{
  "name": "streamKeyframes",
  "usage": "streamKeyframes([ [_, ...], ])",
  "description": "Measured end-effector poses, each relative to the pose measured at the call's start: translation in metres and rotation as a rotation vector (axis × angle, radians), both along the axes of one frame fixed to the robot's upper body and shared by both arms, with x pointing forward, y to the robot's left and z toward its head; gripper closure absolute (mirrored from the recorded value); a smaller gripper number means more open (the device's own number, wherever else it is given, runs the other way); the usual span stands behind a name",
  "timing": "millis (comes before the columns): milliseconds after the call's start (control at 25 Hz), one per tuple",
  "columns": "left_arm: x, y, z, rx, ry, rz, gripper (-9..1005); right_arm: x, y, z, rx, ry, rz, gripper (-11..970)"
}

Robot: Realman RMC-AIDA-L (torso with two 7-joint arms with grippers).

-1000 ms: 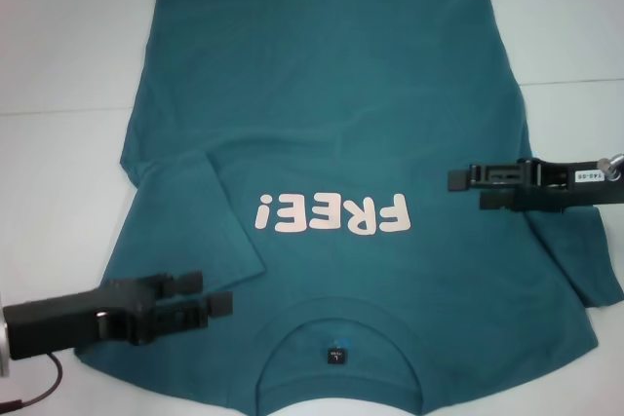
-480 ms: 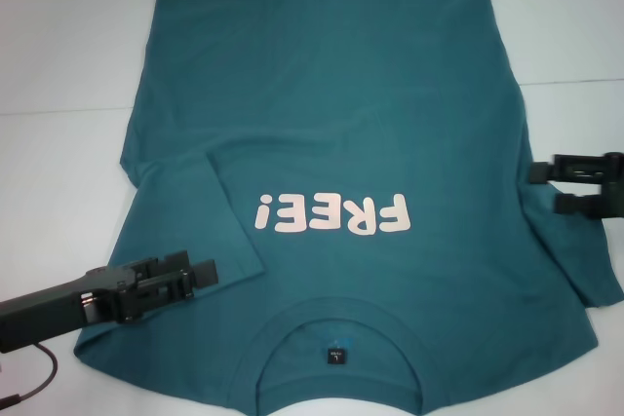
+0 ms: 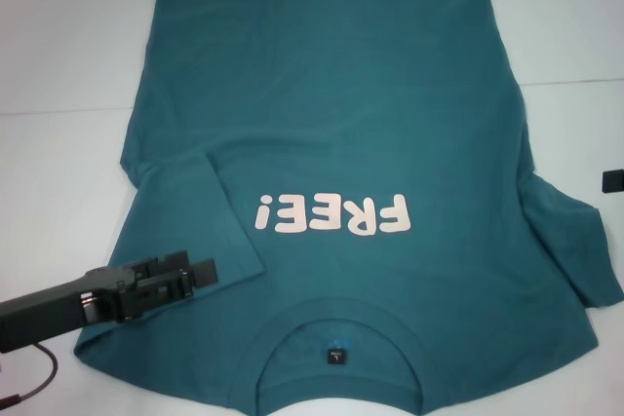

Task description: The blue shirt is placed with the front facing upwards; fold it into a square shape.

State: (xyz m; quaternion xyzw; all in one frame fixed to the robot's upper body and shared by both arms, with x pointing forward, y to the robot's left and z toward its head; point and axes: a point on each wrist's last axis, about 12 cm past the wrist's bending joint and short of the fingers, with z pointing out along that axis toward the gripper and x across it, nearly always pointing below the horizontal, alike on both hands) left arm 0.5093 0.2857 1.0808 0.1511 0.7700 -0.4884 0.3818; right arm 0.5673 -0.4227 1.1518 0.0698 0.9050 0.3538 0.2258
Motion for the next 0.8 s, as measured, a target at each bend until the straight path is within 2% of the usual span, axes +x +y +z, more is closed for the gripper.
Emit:
streamKeyframes([
  [360,0.0,0.0,0.0,-0.003,-0.002,0.001,231,0.001,0.005,-0.017,-0.087,0.045,-0.004,72],
  [800,0.0,0.001,0.0,0.0,-0.002,0.008,230,0.004,0.008,-0.019,-0.094,0.043,-0.01,73],
])
